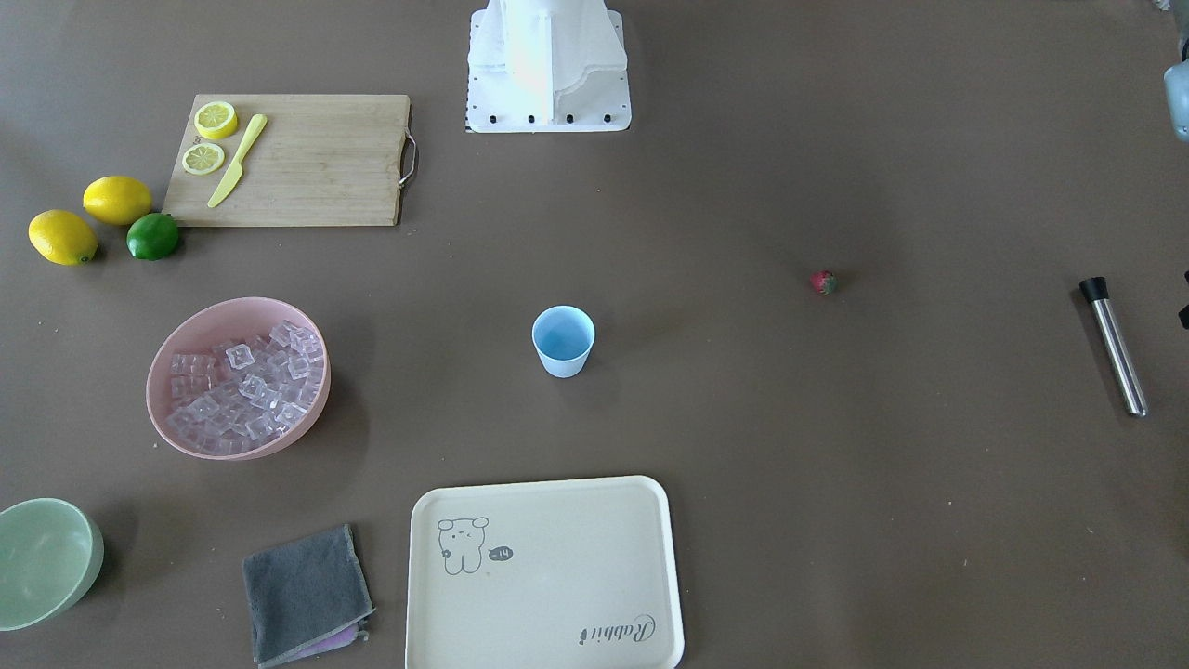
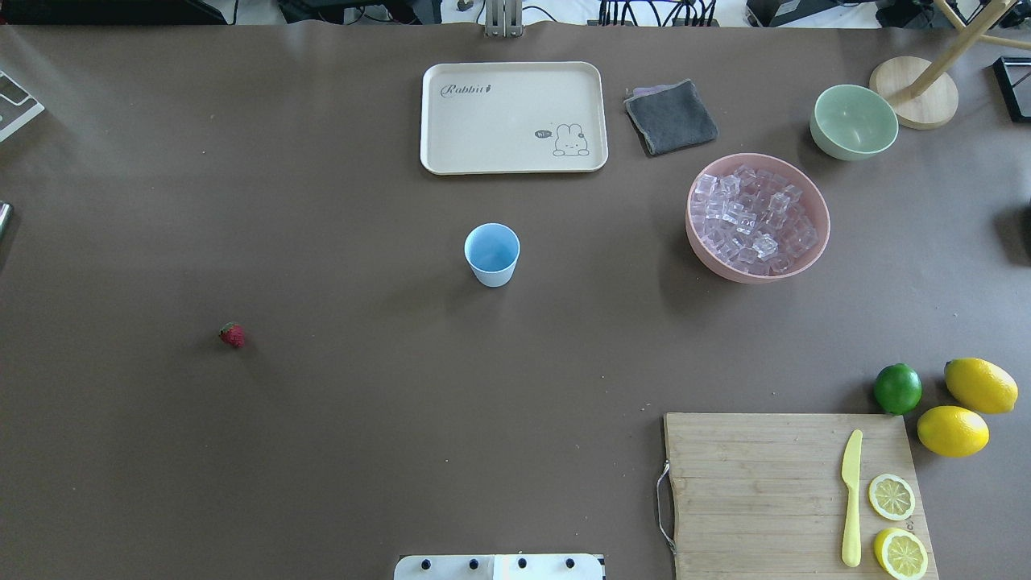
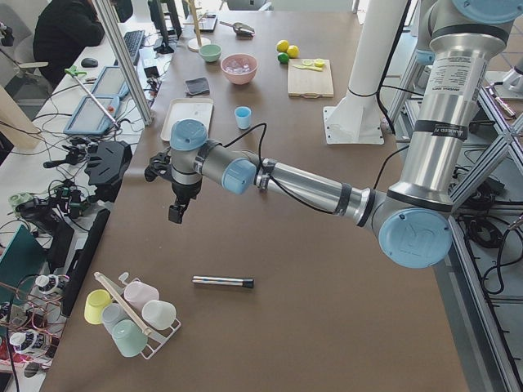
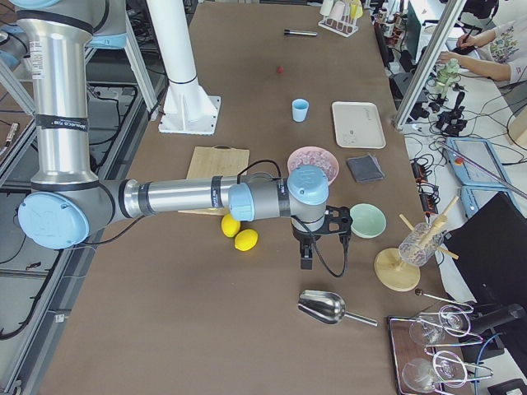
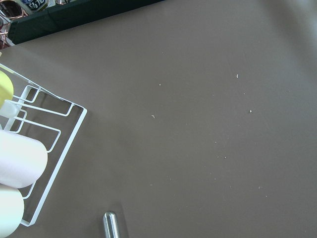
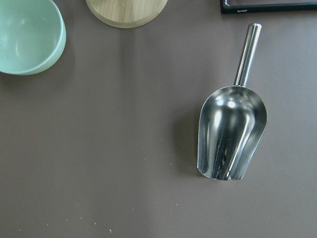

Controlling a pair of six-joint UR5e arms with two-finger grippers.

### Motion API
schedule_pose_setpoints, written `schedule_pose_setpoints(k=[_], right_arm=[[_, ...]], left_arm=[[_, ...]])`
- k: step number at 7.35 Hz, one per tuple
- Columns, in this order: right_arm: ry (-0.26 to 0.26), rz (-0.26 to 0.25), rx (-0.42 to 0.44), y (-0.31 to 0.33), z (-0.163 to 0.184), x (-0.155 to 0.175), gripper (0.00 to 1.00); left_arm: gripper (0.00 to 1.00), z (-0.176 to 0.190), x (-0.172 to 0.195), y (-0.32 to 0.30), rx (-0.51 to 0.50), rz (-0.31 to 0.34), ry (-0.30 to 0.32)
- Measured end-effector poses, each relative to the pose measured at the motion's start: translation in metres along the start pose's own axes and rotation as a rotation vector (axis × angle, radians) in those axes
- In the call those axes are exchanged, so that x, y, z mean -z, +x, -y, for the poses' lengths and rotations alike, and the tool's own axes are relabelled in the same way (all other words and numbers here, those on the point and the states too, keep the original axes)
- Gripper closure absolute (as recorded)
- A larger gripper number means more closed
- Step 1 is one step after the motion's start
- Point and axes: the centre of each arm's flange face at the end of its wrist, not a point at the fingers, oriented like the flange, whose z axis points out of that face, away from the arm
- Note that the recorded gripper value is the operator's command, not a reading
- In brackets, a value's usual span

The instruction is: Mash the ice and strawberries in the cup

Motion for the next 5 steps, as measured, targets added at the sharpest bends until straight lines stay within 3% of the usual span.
schedule_pose_setpoints(k=[2, 5], right_arm=[[0.008, 0.007, 0.004, -0.005, 0.003, 0.004, 0.0], [0.083, 0.048, 0.048, -0.068, 0.043, 0.041, 0.01]], left_arm=[[0.02, 0.003, 0.016, 0.015, -0.025, -0.007, 0.034], [0.02, 0.004, 0.012, 0.041, -0.051, -0.022, 0.043]])
